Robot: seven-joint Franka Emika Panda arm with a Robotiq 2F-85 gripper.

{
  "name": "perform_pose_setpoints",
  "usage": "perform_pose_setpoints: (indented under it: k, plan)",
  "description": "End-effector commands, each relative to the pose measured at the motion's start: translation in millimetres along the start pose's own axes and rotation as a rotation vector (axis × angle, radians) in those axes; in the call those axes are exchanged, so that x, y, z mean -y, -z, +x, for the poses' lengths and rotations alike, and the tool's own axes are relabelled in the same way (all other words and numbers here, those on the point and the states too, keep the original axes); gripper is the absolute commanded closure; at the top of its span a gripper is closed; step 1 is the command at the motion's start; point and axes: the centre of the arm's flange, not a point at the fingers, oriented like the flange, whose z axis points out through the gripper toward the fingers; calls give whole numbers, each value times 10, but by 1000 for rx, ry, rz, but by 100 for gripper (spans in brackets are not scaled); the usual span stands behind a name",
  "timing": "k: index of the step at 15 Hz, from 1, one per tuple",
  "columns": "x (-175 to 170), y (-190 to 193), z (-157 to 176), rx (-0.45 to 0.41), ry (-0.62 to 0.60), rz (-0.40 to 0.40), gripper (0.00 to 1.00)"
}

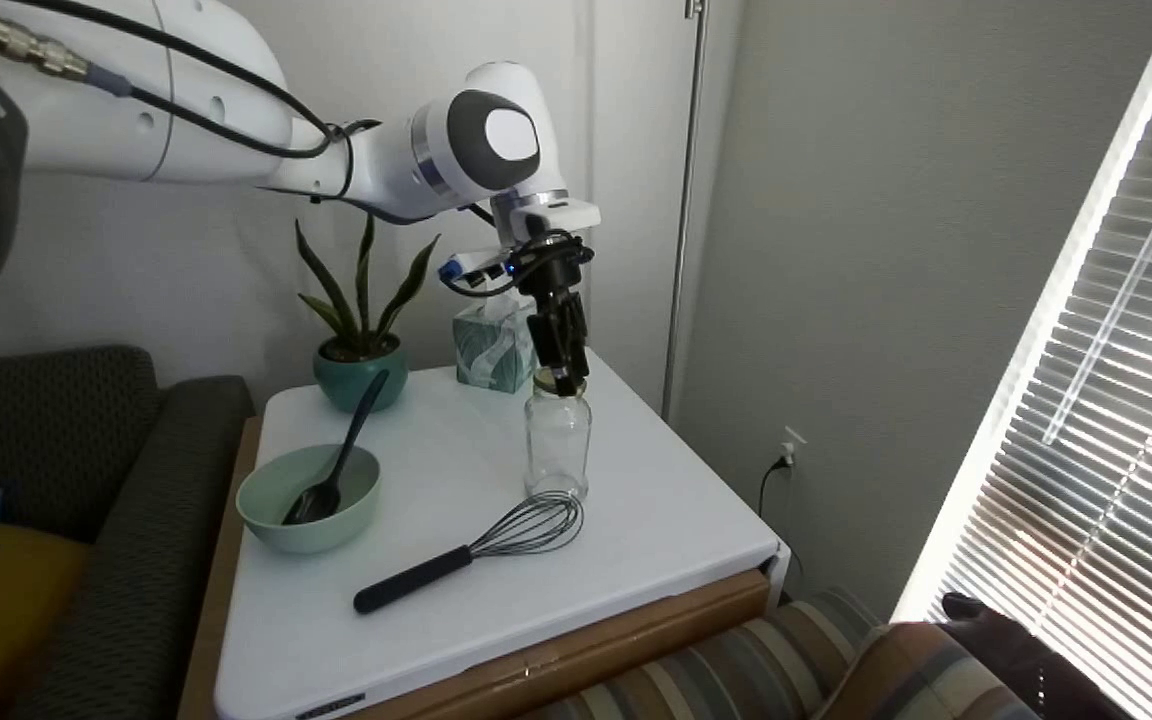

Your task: Pick the lid on the table and place it on top of the bottle

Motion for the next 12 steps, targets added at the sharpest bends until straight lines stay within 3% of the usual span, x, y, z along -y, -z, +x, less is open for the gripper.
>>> perform_pose_setpoints:
  k: [1, 2, 4, 9, 12]
  plan:
    - [669, 45, 219, 36, -12, -23, 20]
    - [666, 49, 200, 39, -7, -24, 7]
    - [667, 57, 161, 41, -3, -28, 0]
    - [625, 184, 142, 22, 1, -16, 0]
    - [551, 496, 203, -56, 27, 0, 0]
